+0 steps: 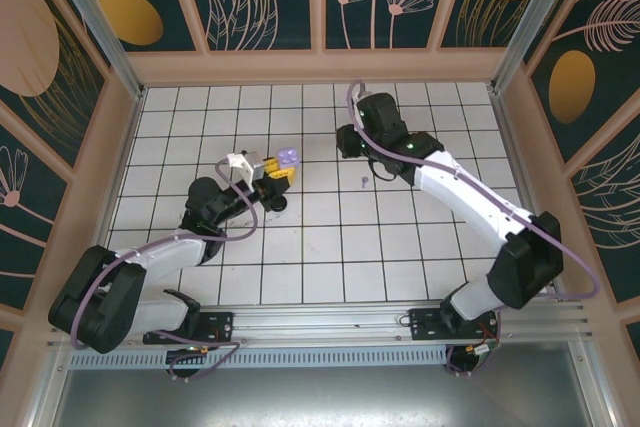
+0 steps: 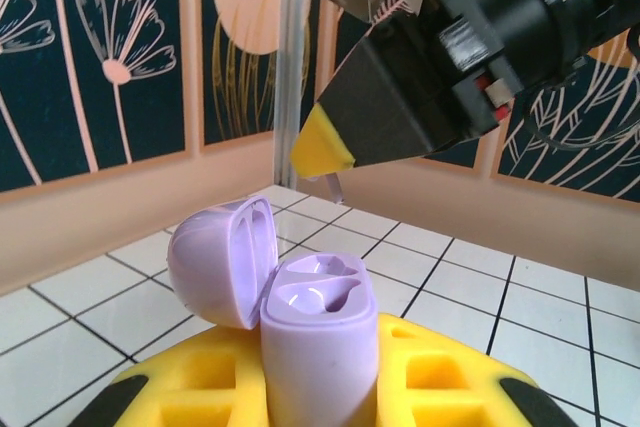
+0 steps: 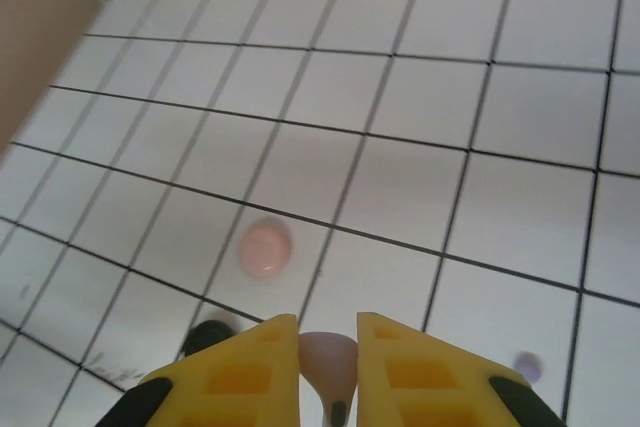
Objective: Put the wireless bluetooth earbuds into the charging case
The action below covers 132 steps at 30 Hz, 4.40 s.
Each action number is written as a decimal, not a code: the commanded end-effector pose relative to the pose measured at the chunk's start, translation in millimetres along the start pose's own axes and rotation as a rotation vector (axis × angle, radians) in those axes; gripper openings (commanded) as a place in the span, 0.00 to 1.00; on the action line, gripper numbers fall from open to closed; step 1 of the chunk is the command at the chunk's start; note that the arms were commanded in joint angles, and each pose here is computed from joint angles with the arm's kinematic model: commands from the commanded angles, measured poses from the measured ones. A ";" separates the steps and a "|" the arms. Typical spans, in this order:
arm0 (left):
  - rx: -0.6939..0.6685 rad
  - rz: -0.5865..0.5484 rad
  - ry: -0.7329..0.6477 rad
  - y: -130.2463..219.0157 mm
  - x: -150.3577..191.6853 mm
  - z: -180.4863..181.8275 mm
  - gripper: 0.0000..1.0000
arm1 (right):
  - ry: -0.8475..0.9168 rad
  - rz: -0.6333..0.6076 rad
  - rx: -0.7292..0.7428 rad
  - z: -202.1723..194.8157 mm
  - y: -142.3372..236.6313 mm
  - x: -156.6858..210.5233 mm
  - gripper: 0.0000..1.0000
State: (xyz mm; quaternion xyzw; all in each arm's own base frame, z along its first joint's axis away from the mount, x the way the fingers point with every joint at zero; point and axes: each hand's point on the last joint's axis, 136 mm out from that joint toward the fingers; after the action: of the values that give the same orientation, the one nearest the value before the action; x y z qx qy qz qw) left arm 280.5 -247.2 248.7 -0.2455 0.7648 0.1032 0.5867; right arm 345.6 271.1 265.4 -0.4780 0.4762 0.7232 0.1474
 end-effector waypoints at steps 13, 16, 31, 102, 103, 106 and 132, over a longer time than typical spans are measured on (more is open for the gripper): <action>0.138 -0.041 -0.279 -20.8 -27.0 -36.3 0.00 | 0.223 -0.359 -0.272 77.1 85.3 -43.6 0.17; 0.150 -0.051 -0.287 -22.6 -31.2 -40.4 0.00 | 0.238 -0.394 -0.319 87.1 96.3 -46.6 0.17; 0.186 -0.069 -0.280 -30.6 -38.0 -50.3 0.00 | 0.230 -0.469 -0.380 109.4 109.2 -48.2 0.17; 0.213 -0.086 -0.250 -32.8 -53.2 -60.1 0.00 | 0.270 -0.294 -0.341 116.4 49.0 -7.1 0.11; 0.213 -0.087 -0.249 -32.6 -53.3 -60.1 0.00 | 0.264 -0.306 -0.340 115.8 53.1 -11.4 0.11; 0.210 -0.083 -0.248 -33.5 -53.0 -59.1 0.00 | 0.251 -0.336 -0.343 115.1 64.8 -21.4 0.11; 0.230 -0.079 -0.255 -30.6 -53.7 -65.4 0.00 | 0.172 -0.481 -0.314 99.5 106.5 -64.0 0.10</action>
State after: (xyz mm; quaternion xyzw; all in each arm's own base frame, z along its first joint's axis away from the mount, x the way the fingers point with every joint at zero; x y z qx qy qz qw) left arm 259.9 -289.2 298.9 -0.1860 0.7002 0.0500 0.6875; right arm 251.7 320.9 356.2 -0.6477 0.2699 0.6934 0.1637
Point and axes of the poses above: each hand's point on the last joint's axis, 136 mm out from that joint toward the fingers, its own y axis back along the fingers, its own z axis along the line the jaws close on, x = y × z, and after that the axes turned 13 degrees about y, right-handed
